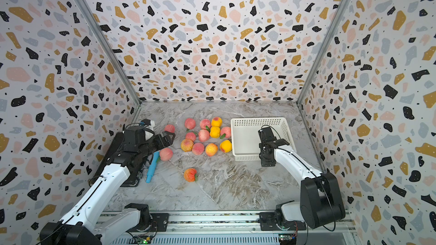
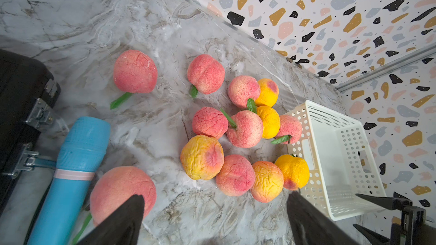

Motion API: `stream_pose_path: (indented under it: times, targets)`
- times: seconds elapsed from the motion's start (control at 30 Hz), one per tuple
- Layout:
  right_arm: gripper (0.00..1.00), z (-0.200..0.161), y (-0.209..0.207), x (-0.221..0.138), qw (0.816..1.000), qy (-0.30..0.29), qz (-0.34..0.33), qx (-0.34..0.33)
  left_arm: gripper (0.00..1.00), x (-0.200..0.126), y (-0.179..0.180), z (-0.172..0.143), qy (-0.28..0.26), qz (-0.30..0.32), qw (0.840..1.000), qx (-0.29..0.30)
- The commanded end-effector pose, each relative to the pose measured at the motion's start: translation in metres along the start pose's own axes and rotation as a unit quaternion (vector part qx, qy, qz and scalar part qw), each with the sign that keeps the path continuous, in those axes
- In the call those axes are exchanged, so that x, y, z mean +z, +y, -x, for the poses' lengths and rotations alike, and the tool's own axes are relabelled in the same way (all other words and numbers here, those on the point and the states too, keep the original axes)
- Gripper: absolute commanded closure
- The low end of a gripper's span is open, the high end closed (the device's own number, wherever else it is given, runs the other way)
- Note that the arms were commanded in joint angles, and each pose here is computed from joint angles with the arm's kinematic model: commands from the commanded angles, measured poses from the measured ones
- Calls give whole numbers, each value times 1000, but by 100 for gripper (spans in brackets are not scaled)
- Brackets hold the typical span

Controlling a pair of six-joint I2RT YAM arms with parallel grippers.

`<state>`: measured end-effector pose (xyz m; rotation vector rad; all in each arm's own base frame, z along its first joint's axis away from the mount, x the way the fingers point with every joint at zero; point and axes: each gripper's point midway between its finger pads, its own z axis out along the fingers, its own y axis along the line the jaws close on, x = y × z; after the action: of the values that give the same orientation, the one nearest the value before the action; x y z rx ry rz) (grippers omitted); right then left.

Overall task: Put the peaches into the basket
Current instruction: Adjust the basket at the center of the board.

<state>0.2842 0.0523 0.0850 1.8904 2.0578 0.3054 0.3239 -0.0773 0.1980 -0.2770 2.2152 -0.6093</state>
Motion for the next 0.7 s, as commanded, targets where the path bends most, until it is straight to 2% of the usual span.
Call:
stream_pose_path:
  times: [0.0,0.07,0.17,0.27,0.33,0.37,0.53,0.67]
  targets:
    - [0,20,-8,-32,998,-36,4,-57,5,-1,-8,3,-9,-17,1000,7]
    - [1,27,-4,-48,989,-51,13,-139,5,-1,-9,3,-8,-18,1000,9]
    - [1,45,9,-77,952,-100,17,-289,5,0,-7,0,-1,-9,1000,15]
    - [1,79,31,-103,885,-191,3,-424,5,1,-9,-3,7,-6,1000,20]
    - [1,97,52,-102,842,-199,-15,-502,5,2,-9,-6,16,-2,1000,24]
    - [1,105,58,-97,832,-194,-27,-519,5,3,-10,-7,19,0,1000,24]
    - [1,124,104,-57,825,-134,11,-548,5,3,-11,-10,35,5,999,27]
    - [1,145,124,-23,812,-129,-20,-570,5,-3,-10,-15,46,12,998,30]
